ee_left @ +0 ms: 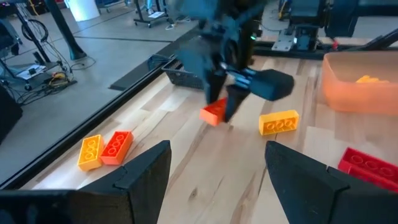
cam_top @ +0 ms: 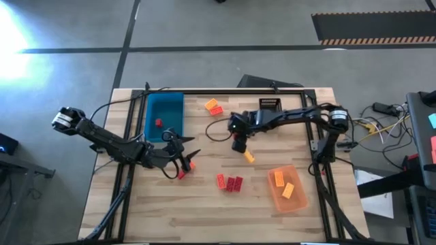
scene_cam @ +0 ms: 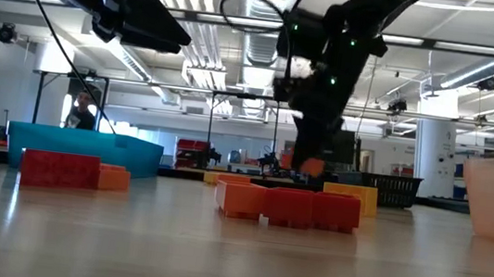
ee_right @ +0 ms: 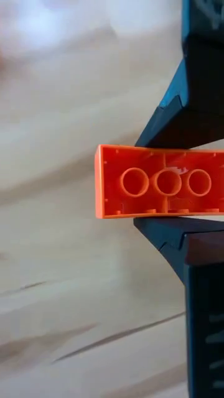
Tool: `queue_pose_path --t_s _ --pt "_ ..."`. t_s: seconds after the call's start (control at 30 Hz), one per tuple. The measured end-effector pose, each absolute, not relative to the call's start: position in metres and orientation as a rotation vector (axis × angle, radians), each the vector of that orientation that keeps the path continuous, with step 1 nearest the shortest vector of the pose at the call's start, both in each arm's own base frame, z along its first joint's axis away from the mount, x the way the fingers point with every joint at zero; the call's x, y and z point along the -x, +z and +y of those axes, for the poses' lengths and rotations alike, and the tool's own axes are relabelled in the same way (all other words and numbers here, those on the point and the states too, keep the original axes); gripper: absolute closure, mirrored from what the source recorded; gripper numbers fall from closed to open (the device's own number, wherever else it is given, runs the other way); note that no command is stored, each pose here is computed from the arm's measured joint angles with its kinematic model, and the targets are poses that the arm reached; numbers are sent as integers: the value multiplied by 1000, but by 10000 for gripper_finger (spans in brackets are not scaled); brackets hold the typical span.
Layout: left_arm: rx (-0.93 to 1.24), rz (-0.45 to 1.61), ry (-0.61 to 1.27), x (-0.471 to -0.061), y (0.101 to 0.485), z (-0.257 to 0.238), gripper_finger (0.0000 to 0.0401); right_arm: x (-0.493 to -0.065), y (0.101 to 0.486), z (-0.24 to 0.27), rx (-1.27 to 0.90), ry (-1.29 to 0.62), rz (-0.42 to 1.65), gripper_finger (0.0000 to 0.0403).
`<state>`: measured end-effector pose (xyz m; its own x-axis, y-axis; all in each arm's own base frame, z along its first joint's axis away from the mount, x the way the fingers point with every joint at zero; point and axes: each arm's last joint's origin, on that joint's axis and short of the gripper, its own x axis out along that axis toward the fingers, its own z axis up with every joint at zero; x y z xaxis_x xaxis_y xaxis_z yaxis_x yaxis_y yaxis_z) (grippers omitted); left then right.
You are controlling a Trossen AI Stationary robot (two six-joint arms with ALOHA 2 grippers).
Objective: Sort & place blocks by color
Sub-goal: Put the orange game piece into the black bin
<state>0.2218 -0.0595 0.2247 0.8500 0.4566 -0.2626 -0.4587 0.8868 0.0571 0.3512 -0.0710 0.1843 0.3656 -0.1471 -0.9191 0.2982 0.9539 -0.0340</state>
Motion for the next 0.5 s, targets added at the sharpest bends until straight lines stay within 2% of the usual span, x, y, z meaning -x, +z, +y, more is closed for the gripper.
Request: queue_pose_path --t_s 0.1,0.2,0.33,0.5 --pt "18 268 462 -222 226 -60 157 -355 201 -67 -125 -269 1010 277" --pt "23 263 460 -223 226 -60 157 -360 210 -58 -100 -170 832 277" --pt "34 233 456 -225 228 -61 157 -361 211 -45 -67 -49 598 277" --pt "13 191 428 -232 229 -64 157 -359 207 -31 12 0 339 277"
